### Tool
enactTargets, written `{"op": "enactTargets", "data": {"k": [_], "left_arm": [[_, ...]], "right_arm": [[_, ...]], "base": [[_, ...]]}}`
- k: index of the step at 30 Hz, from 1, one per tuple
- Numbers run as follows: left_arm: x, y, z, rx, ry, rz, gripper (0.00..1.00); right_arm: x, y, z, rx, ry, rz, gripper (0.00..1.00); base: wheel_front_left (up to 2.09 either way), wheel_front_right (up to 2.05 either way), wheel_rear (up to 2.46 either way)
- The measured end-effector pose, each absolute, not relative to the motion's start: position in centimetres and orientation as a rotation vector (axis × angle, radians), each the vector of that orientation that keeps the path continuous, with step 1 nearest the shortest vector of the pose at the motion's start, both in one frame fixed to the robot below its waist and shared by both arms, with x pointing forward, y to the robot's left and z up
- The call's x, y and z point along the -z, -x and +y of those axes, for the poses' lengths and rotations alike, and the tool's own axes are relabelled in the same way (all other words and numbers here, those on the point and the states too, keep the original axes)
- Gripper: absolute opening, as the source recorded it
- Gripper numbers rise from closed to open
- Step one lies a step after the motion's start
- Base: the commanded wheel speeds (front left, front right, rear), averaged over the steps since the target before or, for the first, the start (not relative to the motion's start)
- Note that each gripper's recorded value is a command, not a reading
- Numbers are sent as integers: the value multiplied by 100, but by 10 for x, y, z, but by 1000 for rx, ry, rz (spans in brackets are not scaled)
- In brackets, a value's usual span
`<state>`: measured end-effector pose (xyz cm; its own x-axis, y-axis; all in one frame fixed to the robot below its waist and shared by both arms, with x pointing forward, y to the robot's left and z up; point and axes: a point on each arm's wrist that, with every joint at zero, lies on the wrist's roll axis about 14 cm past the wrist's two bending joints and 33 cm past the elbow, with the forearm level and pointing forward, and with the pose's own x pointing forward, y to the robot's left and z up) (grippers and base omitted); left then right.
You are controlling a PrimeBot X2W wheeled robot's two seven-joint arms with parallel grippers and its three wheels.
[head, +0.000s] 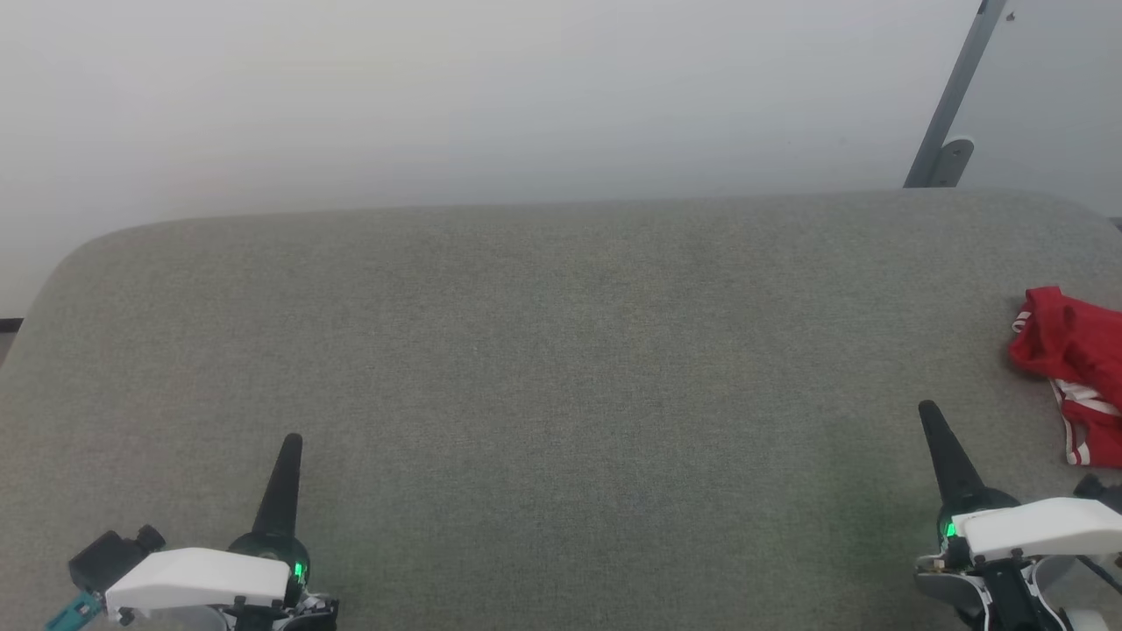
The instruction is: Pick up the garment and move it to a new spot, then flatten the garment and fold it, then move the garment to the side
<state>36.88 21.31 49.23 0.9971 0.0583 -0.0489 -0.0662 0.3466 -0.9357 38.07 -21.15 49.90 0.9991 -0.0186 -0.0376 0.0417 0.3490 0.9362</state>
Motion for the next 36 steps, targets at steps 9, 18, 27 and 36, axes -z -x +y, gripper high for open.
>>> {"op": "enactTargets", "data": {"k": [9,18,27,36], "left_arm": [[-494,-373,210,-71,1299,8,0],[-495,-376,208,-57,1370,11,0],[-497,-379,205,-45,1435,14,0],[-500,-383,203,-29,1497,11,0]], "right_arm": [[-500,-382,-210,37,-1292,19,0],[-501,-384,-207,28,-1363,17,0],[-502,-385,-205,25,-1431,14,0],[-503,-386,-203,16,-1492,12,0]], "base": [[0,0,0],[0,0,0],[0,0,0],[0,0,0]]}}
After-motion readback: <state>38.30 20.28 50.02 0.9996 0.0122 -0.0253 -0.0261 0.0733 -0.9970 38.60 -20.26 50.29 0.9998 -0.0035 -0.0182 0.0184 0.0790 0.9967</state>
